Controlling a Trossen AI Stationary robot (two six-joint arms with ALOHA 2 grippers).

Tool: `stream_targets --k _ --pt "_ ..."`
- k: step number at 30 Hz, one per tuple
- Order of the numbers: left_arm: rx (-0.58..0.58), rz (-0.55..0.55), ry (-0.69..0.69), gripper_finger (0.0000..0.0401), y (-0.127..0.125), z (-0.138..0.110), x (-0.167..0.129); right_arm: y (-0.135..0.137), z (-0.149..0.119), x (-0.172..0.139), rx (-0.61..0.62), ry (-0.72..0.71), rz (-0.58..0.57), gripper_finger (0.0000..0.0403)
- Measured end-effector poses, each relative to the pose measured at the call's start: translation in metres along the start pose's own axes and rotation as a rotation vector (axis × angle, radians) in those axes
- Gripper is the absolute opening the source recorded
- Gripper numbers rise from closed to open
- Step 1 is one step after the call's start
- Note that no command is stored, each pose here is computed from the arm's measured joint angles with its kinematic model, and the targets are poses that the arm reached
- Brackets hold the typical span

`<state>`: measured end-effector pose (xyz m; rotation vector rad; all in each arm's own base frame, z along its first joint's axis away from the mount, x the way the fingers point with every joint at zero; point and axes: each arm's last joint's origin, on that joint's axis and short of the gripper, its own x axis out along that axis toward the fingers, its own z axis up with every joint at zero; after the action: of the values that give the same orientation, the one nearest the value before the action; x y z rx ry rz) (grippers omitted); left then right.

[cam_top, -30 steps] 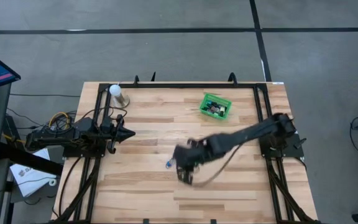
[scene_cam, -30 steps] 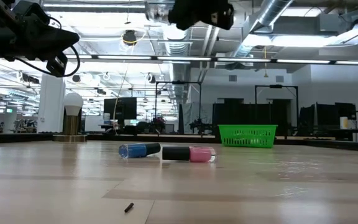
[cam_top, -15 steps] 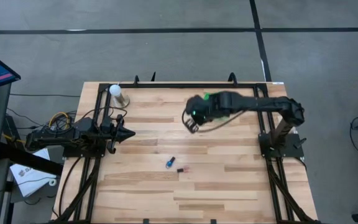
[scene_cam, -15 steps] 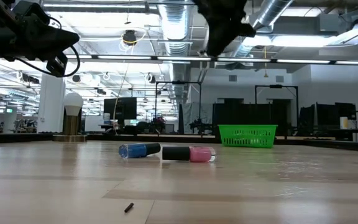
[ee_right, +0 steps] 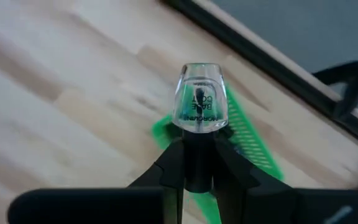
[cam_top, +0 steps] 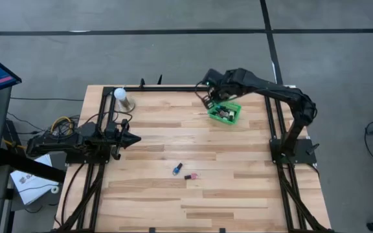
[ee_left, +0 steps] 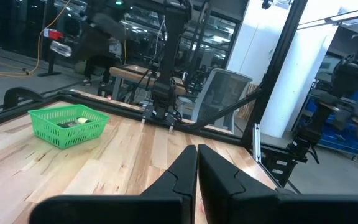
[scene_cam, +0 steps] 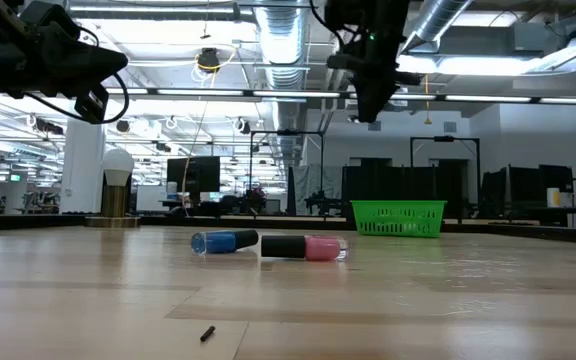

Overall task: Pick & Place Nail Polish
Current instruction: Put the transparent nail polish into the green bin

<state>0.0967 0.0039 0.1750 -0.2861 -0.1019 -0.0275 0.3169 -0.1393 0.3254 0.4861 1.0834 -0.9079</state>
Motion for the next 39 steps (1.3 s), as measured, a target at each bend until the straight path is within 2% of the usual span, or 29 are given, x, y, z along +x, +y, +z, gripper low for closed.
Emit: stream_targets --k 6,10,15,19,28,39 --pt "0.000 0.000 0.000 0.0008 0.000 0.000 0.000 -0.028 0.008 0.010 0.063 0.047 -0.058 0.0045" --pt "0.000 0.000 0.000 0.0008 0.000 0.000 0.000 -0.031 -0.002 0.034 0.042 0.097 -0.085 0.0045" --pt "0.000 0.000 0.000 0.0008 0.000 0.000 0.000 -0.034 -0.022 0.070 -0.113 0.189 -0.071 0.0045" --pt "0.000 0.000 0.000 0.0008 0.000 0.000 0.000 -0.031 -0.032 0.090 -0.232 0.188 -0.008 0.0045" --pt "0.000 0.000 0.000 0.0008 0.000 0.000 0.000 -0.028 -0.041 0.105 -0.526 0.179 0.051 0.0045" --pt "0.000 0.000 0.000 0.0008 0.000 0.000 0.000 -0.046 -0.035 0.117 -0.479 0.145 0.039 0.0045"
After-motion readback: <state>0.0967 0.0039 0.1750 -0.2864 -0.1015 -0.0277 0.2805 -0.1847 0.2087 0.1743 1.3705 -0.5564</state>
